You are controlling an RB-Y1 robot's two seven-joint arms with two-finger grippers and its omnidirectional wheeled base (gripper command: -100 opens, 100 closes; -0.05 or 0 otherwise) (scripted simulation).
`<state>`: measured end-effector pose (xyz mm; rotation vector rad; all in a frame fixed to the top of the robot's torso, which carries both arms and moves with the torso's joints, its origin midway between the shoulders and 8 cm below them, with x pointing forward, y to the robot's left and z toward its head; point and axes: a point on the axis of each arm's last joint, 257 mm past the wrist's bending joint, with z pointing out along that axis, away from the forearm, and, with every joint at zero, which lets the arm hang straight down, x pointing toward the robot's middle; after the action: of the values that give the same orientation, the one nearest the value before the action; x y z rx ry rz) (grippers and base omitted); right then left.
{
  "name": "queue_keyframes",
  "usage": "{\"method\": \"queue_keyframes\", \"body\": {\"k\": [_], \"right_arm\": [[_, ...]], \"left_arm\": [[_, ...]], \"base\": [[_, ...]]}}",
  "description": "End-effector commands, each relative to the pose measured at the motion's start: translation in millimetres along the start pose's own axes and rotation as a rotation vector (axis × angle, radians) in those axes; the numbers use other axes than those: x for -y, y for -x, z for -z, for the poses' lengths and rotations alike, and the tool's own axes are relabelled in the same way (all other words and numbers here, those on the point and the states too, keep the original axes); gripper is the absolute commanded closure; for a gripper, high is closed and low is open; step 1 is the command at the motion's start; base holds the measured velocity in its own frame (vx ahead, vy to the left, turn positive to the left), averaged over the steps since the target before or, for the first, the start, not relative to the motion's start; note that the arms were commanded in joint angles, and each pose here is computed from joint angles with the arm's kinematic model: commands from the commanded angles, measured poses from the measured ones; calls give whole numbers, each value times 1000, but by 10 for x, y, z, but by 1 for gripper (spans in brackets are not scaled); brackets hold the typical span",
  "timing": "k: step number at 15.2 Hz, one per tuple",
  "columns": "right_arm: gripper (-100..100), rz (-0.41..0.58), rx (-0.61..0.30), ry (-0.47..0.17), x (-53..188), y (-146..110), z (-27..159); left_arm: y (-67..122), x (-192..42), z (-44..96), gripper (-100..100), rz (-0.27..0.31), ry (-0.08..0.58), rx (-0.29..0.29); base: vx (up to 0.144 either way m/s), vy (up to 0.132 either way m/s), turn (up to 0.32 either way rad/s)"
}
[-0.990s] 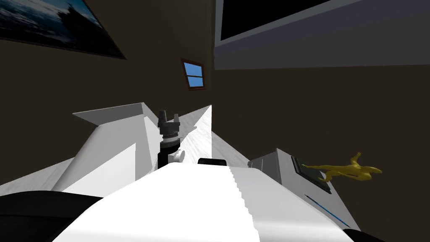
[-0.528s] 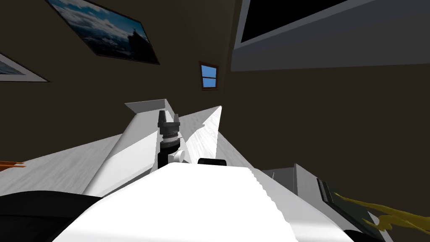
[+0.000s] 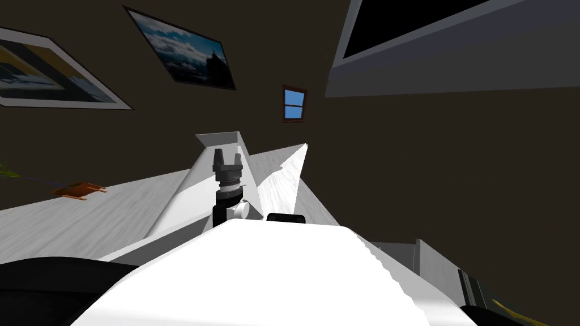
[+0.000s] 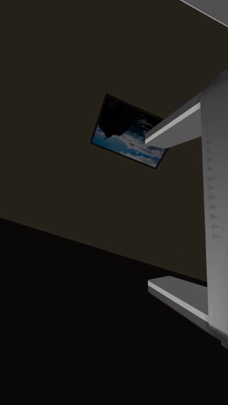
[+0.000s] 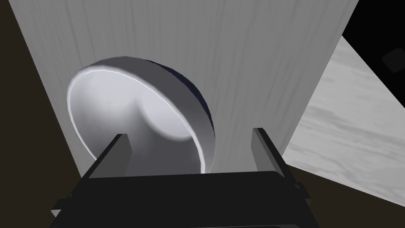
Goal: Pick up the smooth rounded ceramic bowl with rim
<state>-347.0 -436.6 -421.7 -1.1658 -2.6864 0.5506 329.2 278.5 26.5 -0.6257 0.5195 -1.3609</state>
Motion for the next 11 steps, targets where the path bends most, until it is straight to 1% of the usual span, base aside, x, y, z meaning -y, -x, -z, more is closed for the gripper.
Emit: {"method": "queue_keyframes", "body": {"k": [1,2,3,7,8,10,11], "right_arm": [[-100,-4,3,-3,-6,17,-75],[-100,-2,1,-2,-5,8,-40],[100,-2,2,-2,-6,9,-50],[100,0,2,-1,-10,10,-49],[100,1,-2,1,10,-3,31],[100,4,-4,4,17,-14,85],[100,2,-2,2,8,-9,46]], "left_arm": [[0,0,0,0,0,0,0],[0,0,0,0,0,0,0],[0,0,0,0,0,0,0],[0,0,0,0,0,0,0],[0,0,0,0,0,0,0],[0,0,0,0,0,0,0],[0,0,0,0,0,0,0]], "base": [[-33,18,15],[-20,12,4],[-7,4,-1],[0,0,0],[16,-10,-27],[35,-16,-28],[22,-10,-6]]}}
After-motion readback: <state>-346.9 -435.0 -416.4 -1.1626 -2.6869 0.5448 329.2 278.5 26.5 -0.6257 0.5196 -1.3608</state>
